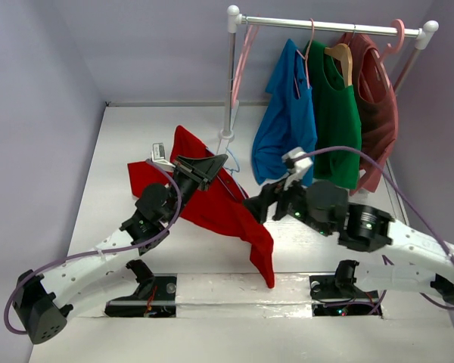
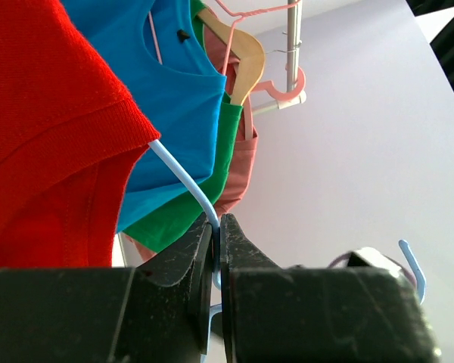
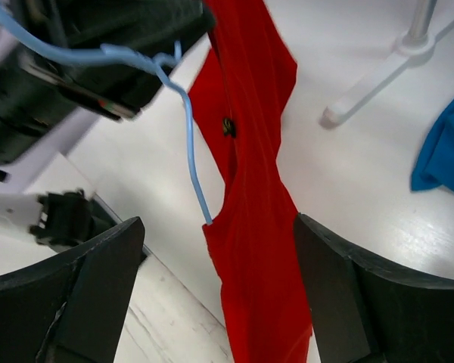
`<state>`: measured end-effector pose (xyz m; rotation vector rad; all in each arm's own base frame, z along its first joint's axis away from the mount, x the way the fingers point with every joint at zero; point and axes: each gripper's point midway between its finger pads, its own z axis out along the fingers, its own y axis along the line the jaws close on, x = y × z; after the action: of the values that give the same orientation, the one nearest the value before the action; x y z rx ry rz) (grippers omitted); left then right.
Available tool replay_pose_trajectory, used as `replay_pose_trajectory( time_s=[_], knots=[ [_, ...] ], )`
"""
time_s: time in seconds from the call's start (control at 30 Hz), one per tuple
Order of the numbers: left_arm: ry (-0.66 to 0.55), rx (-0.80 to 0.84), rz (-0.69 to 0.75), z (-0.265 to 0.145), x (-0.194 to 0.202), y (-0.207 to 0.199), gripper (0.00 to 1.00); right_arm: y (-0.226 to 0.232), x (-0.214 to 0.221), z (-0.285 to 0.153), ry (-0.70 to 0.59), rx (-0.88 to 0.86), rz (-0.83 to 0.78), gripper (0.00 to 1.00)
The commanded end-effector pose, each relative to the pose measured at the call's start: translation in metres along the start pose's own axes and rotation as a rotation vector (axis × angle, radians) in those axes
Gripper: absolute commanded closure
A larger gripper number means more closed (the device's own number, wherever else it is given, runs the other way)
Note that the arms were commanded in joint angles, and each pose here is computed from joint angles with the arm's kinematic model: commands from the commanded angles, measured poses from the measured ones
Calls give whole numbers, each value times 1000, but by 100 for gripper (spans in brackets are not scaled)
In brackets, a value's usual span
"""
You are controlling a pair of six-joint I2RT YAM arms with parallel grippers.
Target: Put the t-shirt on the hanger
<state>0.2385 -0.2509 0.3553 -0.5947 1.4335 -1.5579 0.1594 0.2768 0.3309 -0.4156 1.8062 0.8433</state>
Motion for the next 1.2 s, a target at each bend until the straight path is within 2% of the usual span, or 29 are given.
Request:
replay_pose_trajectory(
  time_s=[0.0, 0.17, 0.33, 0.4, 0.43, 0.47, 0.5, 0.57, 0.6, 0.63, 0.77, 0.8, 0.83, 0.9, 0.93, 1.03, 1.17],
  knots=[
    [-22, 153, -43, 0, -13, -54, 100, -3, 31, 23, 89, 34, -32, 16],
    [-26, 151, -37, 0, -16, -56, 100, 0, 40, 29, 84, 21, -21, 29],
    [-23, 158, -40, -1, -16, -59, 100, -4, 50, 30, 104, 42, -18, 33],
    [-31, 153, -35, 0, -19, -58, 100, -3, 51, 28, 100, 41, -14, 39],
    [-31, 153, -35, 0, -19, -58, 100, -5, 52, 29, 99, 53, -13, 44],
    [-29, 151, -35, 0, -18, -58, 100, -7, 54, 29, 102, 59, -14, 57],
    [-27, 149, -33, 0, -18, -57, 100, -8, 55, 29, 104, 66, -17, 63],
    [-24, 146, -35, 1, -17, -56, 100, -9, 57, 30, 112, 79, -24, 81],
    [-22, 145, -35, 1, -17, -55, 100, -9, 56, 31, 110, 85, -25, 95],
    [-22, 144, -34, 1, -17, -55, 100, -11, 54, 31, 106, 98, -24, 100],
    [-31, 119, -5, 2, -20, -47, 100, -17, 52, 30, 113, 143, -23, 100],
    [-31, 110, 26, 2, -20, -45, 97, -16, 45, 27, 106, 154, -18, 100],
    [-40, 100, 47, 2, -24, -43, 82, -23, 47, 24, 122, 189, -25, 100],
    [-62, 71, 97, 1, -33, -39, 62, -27, 43, 20, 124, 211, -29, 100],
    [-74, 57, 148, 0, -37, -38, 48, -30, 39, 15, 129, 233, -33, 100],
    [-103, -1, 283, -4, -54, -35, 32, -38, 34, 8, 136, 278, -49, 100],
    [-119, -41, 428, -16, -70, -43, 18, -50, 17, -3, 146, 373, -91, 100]
  ],
)
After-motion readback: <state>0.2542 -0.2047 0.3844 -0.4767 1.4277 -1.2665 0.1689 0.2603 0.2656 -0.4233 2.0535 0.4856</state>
